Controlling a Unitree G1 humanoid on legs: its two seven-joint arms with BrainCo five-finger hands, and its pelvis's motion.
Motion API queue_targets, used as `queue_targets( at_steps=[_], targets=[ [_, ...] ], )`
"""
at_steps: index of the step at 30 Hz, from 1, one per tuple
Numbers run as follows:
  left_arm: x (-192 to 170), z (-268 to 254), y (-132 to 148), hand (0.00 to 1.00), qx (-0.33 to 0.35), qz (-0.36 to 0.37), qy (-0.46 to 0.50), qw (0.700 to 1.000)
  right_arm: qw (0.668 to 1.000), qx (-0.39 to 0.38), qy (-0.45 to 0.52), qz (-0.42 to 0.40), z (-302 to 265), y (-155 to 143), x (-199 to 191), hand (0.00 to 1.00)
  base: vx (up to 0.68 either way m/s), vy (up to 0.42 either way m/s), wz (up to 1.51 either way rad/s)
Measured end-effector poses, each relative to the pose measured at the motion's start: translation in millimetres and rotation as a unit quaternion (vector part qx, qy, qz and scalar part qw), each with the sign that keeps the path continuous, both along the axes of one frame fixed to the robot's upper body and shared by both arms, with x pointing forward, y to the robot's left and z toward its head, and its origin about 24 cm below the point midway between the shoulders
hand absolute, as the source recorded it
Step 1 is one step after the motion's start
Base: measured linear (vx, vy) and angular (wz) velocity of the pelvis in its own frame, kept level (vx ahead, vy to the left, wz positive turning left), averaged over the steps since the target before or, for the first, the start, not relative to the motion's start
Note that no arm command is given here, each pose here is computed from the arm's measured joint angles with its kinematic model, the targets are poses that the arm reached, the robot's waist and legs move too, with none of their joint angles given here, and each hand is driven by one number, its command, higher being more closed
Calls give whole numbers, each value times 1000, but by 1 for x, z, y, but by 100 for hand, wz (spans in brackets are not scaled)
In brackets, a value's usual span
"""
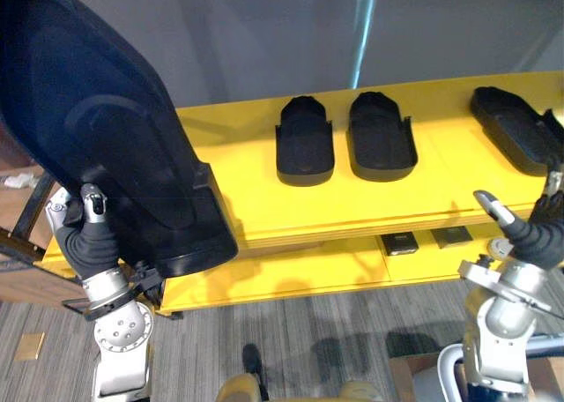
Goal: Walk over and take plastic housings, then place them on the shelf
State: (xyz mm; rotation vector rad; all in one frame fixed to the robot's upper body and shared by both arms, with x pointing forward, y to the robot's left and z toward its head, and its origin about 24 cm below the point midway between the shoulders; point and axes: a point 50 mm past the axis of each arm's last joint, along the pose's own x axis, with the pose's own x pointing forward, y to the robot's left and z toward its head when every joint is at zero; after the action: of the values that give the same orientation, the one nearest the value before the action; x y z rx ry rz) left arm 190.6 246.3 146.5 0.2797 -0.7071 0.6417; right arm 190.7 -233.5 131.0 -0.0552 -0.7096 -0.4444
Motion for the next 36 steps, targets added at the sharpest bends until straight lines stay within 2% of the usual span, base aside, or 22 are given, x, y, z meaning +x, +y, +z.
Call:
queue_targets(
  at_steps=[3, 7, 10, 16, 19, 23, 31, 34, 36],
  targets=[
    [0, -2, 5, 100, 4, 2, 21, 1000, 999, 9, 23, 32, -9, 12, 1, 0, -54, 49, -6],
    [5, -8, 8, 100, 19, -20, 63, 998, 998, 2, 39, 41, -12, 11, 2, 0, -42, 17, -2],
    [24, -21, 32, 100, 29, -24, 130, 991, 996, -13, 72, 54, -21, 7, 7, 0, -22, 13, -10],
    [59, -22, 70, 100, 21, -10, 190, 982, 993, -15, 107, 55, -27, -1, 11, 0, 1, 7, -13],
    [84, -25, 94, 100, -27, -23, 231, 972, 991, -25, 116, 64, -26, -3, 12, 0, 5, 11, -14],
    [109, -30, 98, 100, -40, -28, 284, 958, 987, -44, 123, 96, -23, -4, 14, 0, 6, 18, -22],
    [149, -22, 76, 100, -51, -57, 332, 940, 981, -83, 102, 141, -6, 0, 30, 0, -10, 4, -13],
    [161, 1, 76, 100, -63, -40, 317, 946, 974, -92, 107, 175, -1, 6, 38, 0, -116, -17, 2],
    [160, 12, 88, 100, -59, -14, 323, 944, 968, -103, 116, 196, 0, 13, 40, 0, -65, -12, -10]
  ],
)
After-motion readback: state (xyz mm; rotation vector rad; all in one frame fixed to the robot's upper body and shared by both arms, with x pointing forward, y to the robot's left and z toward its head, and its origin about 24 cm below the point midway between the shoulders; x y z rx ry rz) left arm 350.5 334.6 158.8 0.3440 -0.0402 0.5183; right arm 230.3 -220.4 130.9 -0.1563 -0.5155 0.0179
